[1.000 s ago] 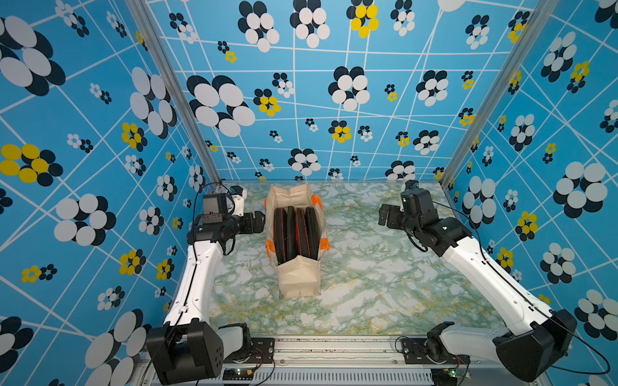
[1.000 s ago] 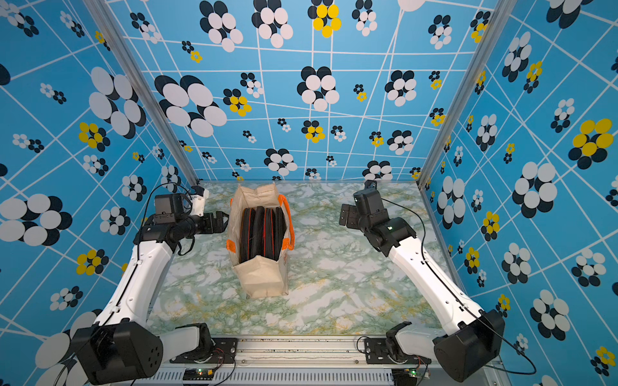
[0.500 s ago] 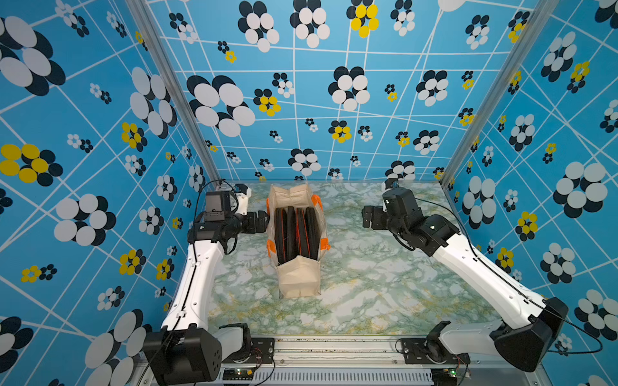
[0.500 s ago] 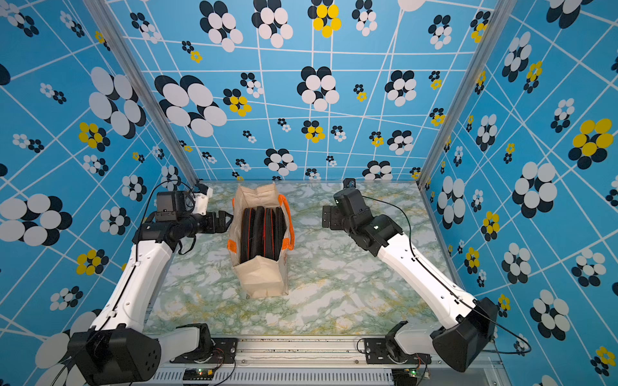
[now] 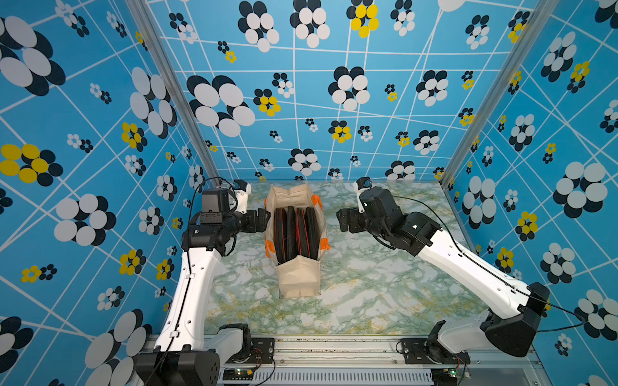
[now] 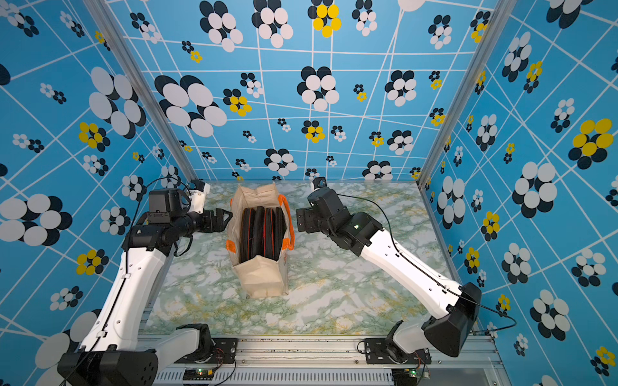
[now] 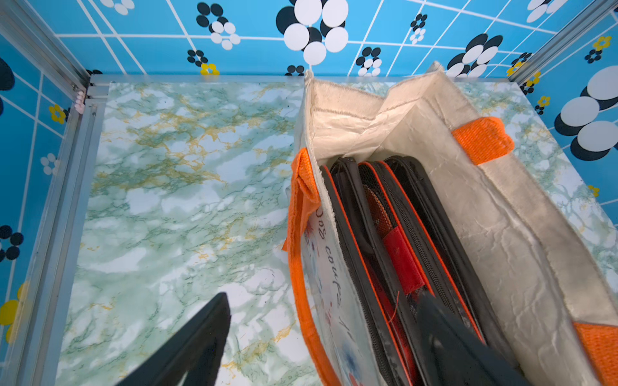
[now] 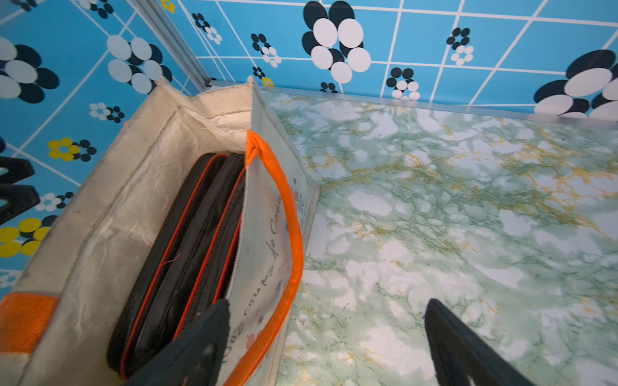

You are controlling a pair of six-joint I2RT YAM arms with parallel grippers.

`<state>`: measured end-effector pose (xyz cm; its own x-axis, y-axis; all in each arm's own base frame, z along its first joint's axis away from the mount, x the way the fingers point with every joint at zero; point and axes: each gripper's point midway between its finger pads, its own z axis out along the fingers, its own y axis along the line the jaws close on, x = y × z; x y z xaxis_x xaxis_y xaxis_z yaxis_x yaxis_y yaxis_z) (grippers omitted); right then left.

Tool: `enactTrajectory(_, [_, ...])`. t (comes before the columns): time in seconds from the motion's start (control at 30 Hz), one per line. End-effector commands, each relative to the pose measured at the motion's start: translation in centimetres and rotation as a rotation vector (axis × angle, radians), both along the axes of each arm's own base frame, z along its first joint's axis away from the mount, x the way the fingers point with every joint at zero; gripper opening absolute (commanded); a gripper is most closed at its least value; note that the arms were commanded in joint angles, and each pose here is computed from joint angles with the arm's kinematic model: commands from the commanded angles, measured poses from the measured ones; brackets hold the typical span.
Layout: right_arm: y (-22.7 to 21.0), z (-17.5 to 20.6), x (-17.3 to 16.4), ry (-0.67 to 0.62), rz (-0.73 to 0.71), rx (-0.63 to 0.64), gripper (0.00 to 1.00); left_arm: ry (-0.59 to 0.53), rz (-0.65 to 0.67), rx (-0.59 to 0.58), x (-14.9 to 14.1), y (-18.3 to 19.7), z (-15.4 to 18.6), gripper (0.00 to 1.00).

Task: Remove the ping pong set from the canvas bag
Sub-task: Pick up the ping pong set from the canvas bag.

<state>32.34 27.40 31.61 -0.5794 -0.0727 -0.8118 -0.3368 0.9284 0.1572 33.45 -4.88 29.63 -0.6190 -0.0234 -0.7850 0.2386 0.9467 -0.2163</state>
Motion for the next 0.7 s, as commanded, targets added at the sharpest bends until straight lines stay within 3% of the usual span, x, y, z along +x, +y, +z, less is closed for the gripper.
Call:
enactTrajectory(0.0, [1.7, 0.9, -0.6, -0.003, 0.064, 0.007, 0.92, 0.025, -0.022, -0.020, -1.0, -0.8, 0.0, 0.89])
enactTrajectory(0.33, [5.5, 3.6, -1.8, -0.034, 0.164, 0.060, 0.89, 0.109, -0.057, -0.018, -1.1, -1.8, -2.9, 0.84])
enactTrajectory(0.67, [10.2, 4.0, -3.0, -0.031, 0.286, 0.056, 0.85, 0.162, -0.082, -0.028, -1.3, -2.5, -4.7, 0.68])
